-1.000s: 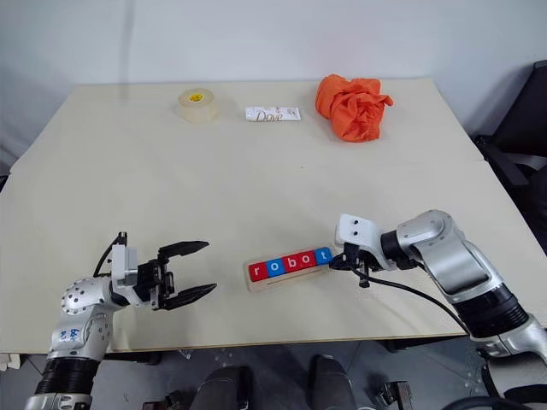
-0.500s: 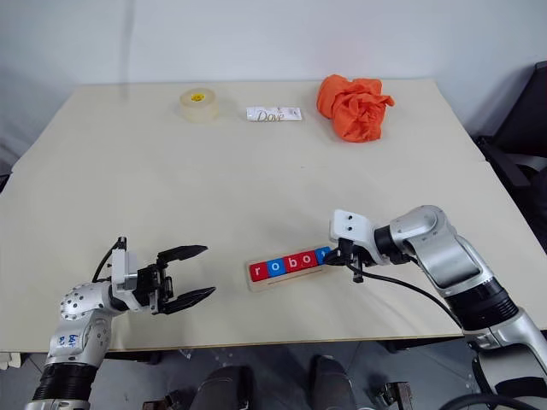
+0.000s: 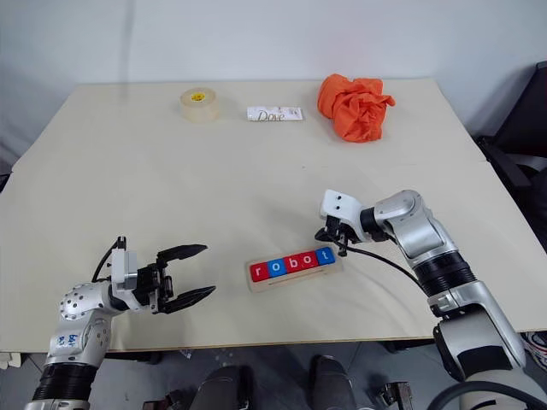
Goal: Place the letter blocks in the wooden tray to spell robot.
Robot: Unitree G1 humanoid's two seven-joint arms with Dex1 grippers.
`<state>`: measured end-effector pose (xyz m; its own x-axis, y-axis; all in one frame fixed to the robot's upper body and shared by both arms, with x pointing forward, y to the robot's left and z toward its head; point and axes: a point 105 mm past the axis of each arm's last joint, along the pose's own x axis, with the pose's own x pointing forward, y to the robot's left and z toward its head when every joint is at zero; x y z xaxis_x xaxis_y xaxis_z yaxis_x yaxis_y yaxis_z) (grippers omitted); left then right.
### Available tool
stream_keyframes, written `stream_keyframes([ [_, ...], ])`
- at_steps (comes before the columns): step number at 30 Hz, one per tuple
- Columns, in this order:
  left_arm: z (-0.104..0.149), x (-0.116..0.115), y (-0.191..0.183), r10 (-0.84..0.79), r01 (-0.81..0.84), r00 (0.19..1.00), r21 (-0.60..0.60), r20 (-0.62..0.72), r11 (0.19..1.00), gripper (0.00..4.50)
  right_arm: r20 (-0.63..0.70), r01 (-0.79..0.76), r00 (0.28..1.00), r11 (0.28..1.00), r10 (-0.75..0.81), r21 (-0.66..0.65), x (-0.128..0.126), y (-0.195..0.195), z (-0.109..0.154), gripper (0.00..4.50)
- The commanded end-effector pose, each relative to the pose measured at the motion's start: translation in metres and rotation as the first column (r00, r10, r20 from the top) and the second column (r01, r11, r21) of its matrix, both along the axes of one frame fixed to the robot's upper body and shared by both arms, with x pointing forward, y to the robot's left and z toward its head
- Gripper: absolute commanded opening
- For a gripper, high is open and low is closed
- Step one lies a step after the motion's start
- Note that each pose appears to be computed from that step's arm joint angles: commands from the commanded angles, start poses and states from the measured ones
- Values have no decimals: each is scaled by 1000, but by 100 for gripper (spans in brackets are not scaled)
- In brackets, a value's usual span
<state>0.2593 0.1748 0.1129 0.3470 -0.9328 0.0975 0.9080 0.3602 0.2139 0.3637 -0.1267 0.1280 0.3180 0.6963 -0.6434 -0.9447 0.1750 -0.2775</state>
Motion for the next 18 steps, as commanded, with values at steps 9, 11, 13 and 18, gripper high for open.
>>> stream_keyframes([
  [9,10,1,6,16,-17,999,14,41,1000,450,-21,-63,998,997,62,-52,-15,-8,-2,3],
  [11,10,3,6,15,-16,999,16,44,1000,450,4,-43,999,998,43,-38,-11,-8,1,3],
  [13,12,6,7,22,-23,999,18,48,1000,450,49,-20,999,1000,21,-11,-6,-10,10,3],
  [18,17,11,13,48,-48,998,12,51,999,450,87,-29,996,994,20,103,-10,-20,35,38],
])
